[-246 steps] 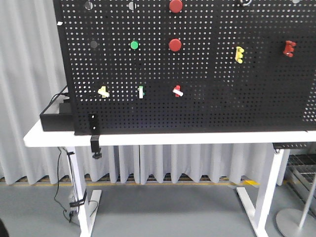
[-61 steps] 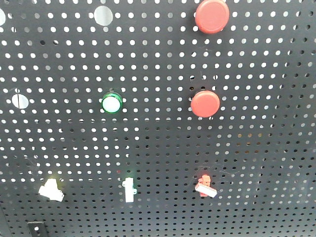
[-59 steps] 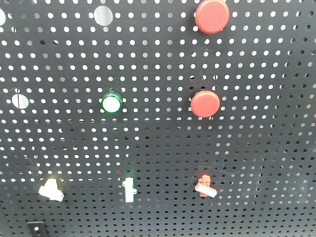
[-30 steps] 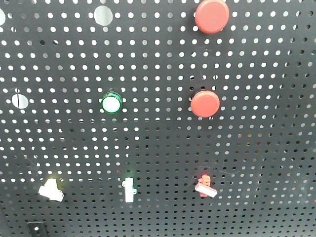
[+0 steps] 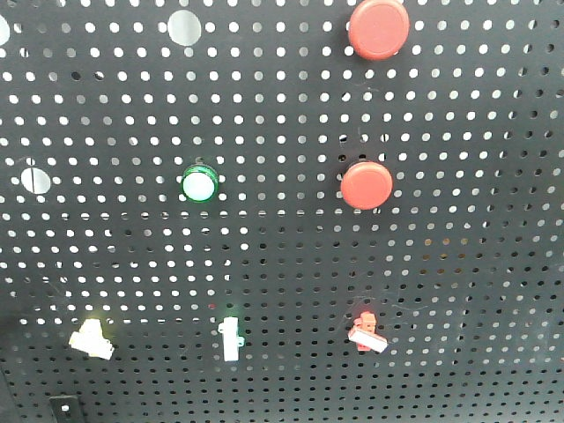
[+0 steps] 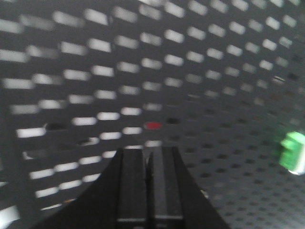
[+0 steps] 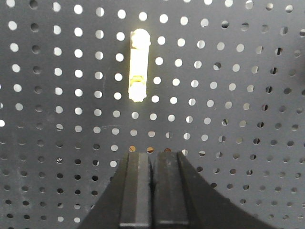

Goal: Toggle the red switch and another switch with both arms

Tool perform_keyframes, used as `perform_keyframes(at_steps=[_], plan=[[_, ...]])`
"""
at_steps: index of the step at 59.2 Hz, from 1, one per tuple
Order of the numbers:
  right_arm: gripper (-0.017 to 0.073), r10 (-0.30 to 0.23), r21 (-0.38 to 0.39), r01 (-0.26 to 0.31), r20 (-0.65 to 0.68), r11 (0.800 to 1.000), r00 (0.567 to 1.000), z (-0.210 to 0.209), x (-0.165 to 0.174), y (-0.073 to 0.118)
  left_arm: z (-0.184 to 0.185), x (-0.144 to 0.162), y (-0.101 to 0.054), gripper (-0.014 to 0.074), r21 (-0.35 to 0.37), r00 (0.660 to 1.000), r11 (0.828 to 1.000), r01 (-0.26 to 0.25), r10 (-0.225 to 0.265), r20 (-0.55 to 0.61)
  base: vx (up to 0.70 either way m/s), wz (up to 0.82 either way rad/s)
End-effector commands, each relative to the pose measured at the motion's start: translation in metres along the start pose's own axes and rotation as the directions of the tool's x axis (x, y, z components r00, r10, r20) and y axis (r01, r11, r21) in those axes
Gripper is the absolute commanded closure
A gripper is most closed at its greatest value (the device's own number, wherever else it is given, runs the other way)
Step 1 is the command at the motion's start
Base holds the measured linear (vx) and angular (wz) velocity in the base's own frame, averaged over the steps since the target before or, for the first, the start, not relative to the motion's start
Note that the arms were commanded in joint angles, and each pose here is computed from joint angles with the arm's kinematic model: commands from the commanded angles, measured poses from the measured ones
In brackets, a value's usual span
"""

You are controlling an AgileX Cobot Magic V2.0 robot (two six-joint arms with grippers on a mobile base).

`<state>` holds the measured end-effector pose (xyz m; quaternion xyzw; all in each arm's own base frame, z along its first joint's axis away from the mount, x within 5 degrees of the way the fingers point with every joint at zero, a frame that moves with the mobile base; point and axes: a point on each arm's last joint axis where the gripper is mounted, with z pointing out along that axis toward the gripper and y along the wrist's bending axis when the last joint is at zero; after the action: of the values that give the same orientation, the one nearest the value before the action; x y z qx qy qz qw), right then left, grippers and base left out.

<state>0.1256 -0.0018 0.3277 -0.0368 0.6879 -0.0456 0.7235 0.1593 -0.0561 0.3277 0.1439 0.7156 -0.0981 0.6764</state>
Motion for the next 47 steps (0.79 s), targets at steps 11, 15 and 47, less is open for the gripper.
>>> perform_keyframes(at_steps=[11, 15, 47], plan=[[0.0566, -0.017, 0.0, 0.017, 0.118, 1.0, 0.993, 0.0, -0.019, -0.001, 0.023, -0.013, -0.007, 0.0591, 0.047, 0.996, 0.999, 0.024, -0.028, 0.081, 0.0, 0.0], [0.0566, -0.017, 0.0, 0.017, 0.12, 1.0, 0.993, 0.0, -0.019, -0.001, 0.025, -0.012, -0.008, 0.0591, 0.047, 0.997, 0.999, 0.024, -0.027, 0.074, 0.0, 0.0], [0.0566, -0.017, 0.0, 0.017, 0.118, 1.0, 0.993, 0.0, -0.019, -0.001, 0.039, -0.001, -0.007, 0.0591, 0.027, 0.991, 0.99, 0.136, -0.136, 0.003, 0.0, 0.0]])
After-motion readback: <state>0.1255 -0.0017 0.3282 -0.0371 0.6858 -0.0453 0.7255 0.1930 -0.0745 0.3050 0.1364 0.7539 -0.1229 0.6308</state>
